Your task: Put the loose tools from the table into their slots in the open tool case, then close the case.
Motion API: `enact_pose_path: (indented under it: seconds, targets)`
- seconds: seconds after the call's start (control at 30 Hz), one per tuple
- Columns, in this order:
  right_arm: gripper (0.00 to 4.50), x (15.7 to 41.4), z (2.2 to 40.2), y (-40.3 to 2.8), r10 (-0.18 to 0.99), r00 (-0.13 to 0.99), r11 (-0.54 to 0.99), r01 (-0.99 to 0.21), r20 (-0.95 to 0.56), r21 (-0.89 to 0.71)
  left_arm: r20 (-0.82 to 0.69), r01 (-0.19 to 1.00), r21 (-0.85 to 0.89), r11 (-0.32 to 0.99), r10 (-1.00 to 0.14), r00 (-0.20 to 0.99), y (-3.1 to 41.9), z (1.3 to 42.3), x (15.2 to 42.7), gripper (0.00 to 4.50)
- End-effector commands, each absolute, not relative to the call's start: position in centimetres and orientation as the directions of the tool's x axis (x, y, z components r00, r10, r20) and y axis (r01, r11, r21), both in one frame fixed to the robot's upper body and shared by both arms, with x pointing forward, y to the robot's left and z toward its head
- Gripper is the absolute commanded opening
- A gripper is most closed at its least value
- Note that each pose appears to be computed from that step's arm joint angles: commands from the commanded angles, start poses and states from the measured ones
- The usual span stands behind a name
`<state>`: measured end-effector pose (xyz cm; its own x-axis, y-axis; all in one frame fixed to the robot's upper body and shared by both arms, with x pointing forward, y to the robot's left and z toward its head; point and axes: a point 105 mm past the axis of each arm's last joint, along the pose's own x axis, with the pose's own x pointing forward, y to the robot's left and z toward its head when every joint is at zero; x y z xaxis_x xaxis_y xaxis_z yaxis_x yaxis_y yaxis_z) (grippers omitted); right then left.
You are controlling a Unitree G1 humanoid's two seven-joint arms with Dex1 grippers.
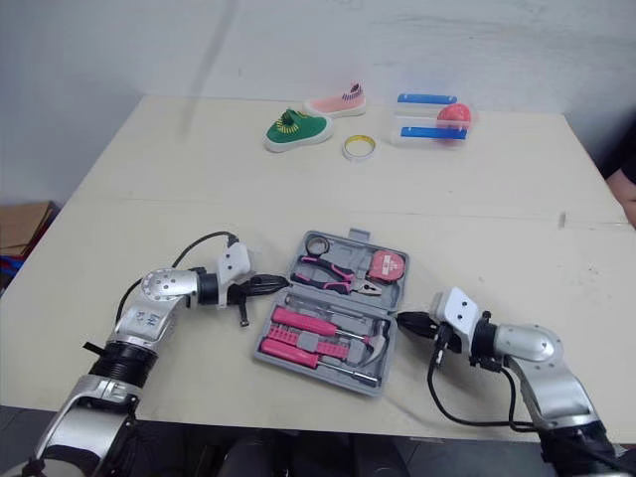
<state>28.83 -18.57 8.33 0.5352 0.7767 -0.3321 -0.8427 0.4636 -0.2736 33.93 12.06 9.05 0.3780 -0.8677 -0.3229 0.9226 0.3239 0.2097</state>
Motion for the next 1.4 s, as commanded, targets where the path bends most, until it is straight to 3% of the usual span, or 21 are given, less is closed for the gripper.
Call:
enact_pose_path:
  seconds: [0.03, 0.43, 0.67, 0.83, 0.87, 0.97, 1.1, 1.13, 1.2, 1.23, 1.33, 1.4]
  targets:
    - [0.04, 30.1, 9.2, -17.8, 0.79, 0.538, 0.452, -0.835, -0.293, -0.314, -0.305, 0.93, 0.209, 0.303, -0.883, 0.356, 11.3, 9.4, 33.3, 0.0]
    - [0.04, 35.0, 10.7, -17.1, 0.783, 0.556, 0.443, -0.814, -0.28, -0.376, -0.293, 0.872, 0.195, 0.449, -0.821, 0.489, 12.4, 9.5, 35.0, 0.0]
    - [0.04, 35.6, 10.8, -17.3, 0.779, 0.556, 0.448, -0.817, -0.29, -0.363, -0.308, 0.834, 0.203, 0.513, -0.775, 0.551, 13.3, 9.3, 35.9, 0.0]
    - [0.04, 35.9, 12.5, -20.1, 0.72, 0.648, 0.548, -0.75, -0.249, -0.37, -0.312, 0.799, 0.186, 0.572, -0.736, 0.6, 15.6, 9.6, 35.7, 0.0]
    - [0.67, 35.8, 12.7, -20.6, 0.712, 0.655, 0.563, -0.749, -0.255, -0.35, -0.308, 0.777, 0.199, 0.597, -0.715, 0.628, 16.5, 9.8, 35.8, 0.26]
    - [1.78, 35.2, 13.4, -22.0, 0.68, 0.677, 0.568, -0.729, -0.283, -0.381, -0.293, 0.745, 0.215, 0.631, -0.686, 0.666, 18.6, 10.9, 35.2, 1.17]
    - [3.88, 34.6, 17.0, -22.5, 0.667, 0.719, 0.676, -0.694, -0.196, -0.248, -0.217, 0.738, 0.221, 0.637, -0.706, 0.674, 19.1, 14.4, 34.3, 3.05]
    - [4.37, 34.6, 17.3, -22.7, 0.635, 0.732, 0.71, -0.679, -0.247, -0.189, -0.197, 0.74, 0.193, 0.644, -0.714, 0.672, 18.8, 15.6, 34.2, 3.47]
    - [4.5, 34.3, 17.3, -23.0, 0.581, 0.744, 0.751, -0.647, -0.328, -0.137, -0.188, 0.742, 0.152, 0.653, -0.718, 0.67, 18.4, 16.7, 34.1, 4.37]
    - [4.5, 34.4, 17.3, -23.1, 0.55, 0.753, 0.774, -0.622, -0.36, -0.119, -0.196, 0.74, 0.124, 0.661, -0.715, 0.672, 18.2, 17.0, 34.1, 4.44]
    - [4.5, 34.5, 19.2, -20.4, 0.601, 0.718, 0.791, -0.598, -0.351, 0.129, -0.27, 0.705, -0.03, 0.709, -0.685, 0.677, 16.6, 18.0, 34.9, 4.44]
    - [4.5, 34.0, 19.1, -19.0, 0.594, 0.669, 0.79, -0.591, -0.447, 0.165, -0.348, 0.665, -0.087, 0.741, -0.648, 0.677, 15.4, 17.7, 35.4, 4.44]
